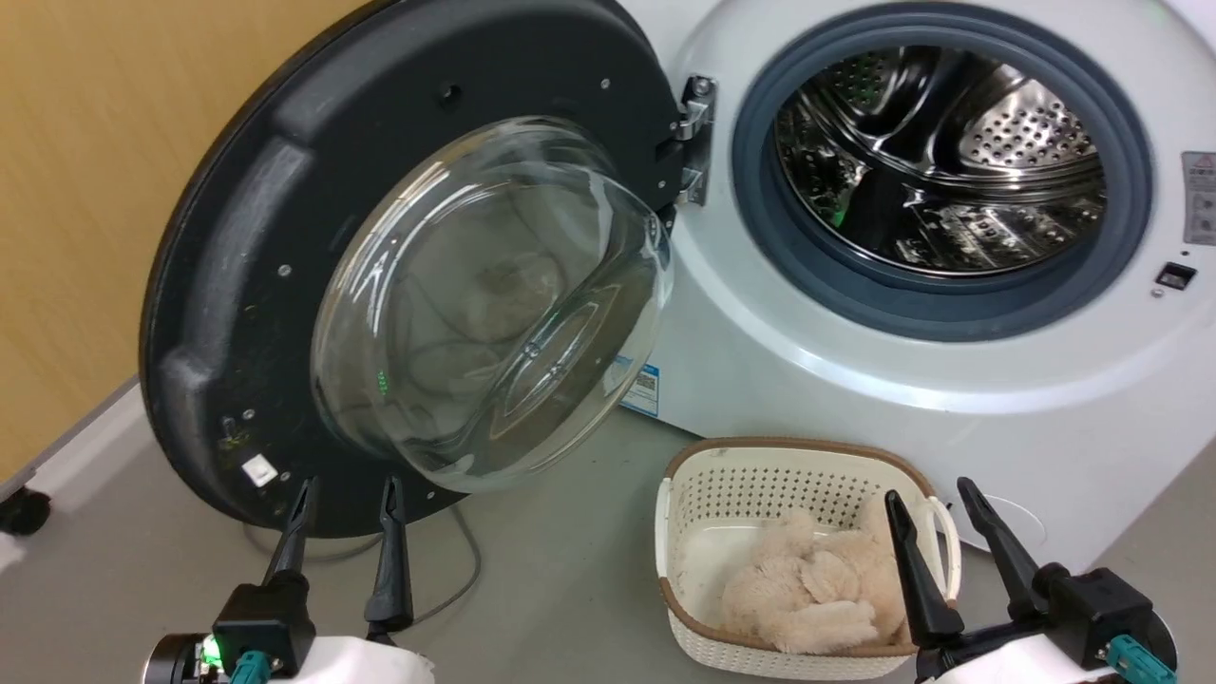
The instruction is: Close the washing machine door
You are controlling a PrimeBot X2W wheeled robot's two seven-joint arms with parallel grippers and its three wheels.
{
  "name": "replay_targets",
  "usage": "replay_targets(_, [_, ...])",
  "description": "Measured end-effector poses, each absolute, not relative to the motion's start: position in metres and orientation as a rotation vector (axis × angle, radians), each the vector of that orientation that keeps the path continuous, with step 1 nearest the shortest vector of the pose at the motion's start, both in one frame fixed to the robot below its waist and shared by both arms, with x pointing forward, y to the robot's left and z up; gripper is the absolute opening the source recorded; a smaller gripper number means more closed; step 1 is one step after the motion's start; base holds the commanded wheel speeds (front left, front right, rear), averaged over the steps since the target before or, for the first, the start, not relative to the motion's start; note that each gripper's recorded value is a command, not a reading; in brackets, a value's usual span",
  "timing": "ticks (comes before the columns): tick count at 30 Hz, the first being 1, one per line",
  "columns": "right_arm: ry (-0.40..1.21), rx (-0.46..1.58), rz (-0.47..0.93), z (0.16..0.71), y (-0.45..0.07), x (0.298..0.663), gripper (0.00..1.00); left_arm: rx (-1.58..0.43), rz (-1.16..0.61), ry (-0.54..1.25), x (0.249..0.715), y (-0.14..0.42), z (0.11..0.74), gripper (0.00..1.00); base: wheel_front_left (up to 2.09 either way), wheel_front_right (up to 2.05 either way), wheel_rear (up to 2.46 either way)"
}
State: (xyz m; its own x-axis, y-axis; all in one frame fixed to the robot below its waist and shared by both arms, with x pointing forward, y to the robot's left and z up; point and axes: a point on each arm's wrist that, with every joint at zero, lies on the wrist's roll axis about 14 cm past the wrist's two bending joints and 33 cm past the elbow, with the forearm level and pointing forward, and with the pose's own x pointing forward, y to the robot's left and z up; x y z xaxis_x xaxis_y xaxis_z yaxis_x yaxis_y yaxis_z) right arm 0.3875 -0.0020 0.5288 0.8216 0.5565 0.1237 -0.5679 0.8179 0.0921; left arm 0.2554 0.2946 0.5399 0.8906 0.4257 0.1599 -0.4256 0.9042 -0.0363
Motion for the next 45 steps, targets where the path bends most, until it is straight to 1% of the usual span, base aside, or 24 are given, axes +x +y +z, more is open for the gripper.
replay_targets(25, [-0.083,0.182,0.717,0.522,0.037,0.385,1.00,0.008,0.579,-0.208,0.219,0.320,0.545,1.00,0.00,0.00,0.00])
replay_targets(26, [-0.082,0.182,0.718,0.522,0.037,0.385,1.00,0.007,0.581,-0.208,0.218,0.320,0.545,0.45,0.00,0.00,0.00])
replay_targets(27, [-0.082,0.182,0.718,0.522,0.038,0.385,1.00,0.008,0.583,-0.210,0.218,0.321,0.546,0.04,0.00,0.00,0.00])
replay_targets(28, [-0.082,0.182,0.719,0.522,0.038,0.385,1.00,0.009,0.586,-0.213,0.217,0.322,0.546,0.00,0.00,0.00,0.00])
replay_targets(33, [-0.085,0.182,0.714,0.523,0.036,0.385,1.00,0.015,0.592,-0.253,0.213,0.326,0.559,0.00,0.00,0.00,0.00])
replay_targets(36, [-0.090,0.181,0.706,0.525,0.034,0.386,1.00,0.019,0.617,-0.307,0.207,0.338,0.575,0.00,0.00,0.00,0.00])
replay_targets(41, [-0.093,0.183,0.685,0.524,0.027,0.391,1.00,0.087,0.627,-0.411,0.203,0.369,0.615,0.00,0.00,0.00,0.00])
replay_targets(42, [-0.089,0.182,0.678,0.522,0.024,0.393,1.00,0.110,0.640,-0.446,0.203,0.387,0.631,0.00,0.00,0.00,0.00])
replay_targets(45, [-0.075,0.177,0.664,0.515,0.018,0.397,1.00,0.071,0.673,-0.492,0.208,0.417,0.646,0.00,0.00,0.00,0.00])
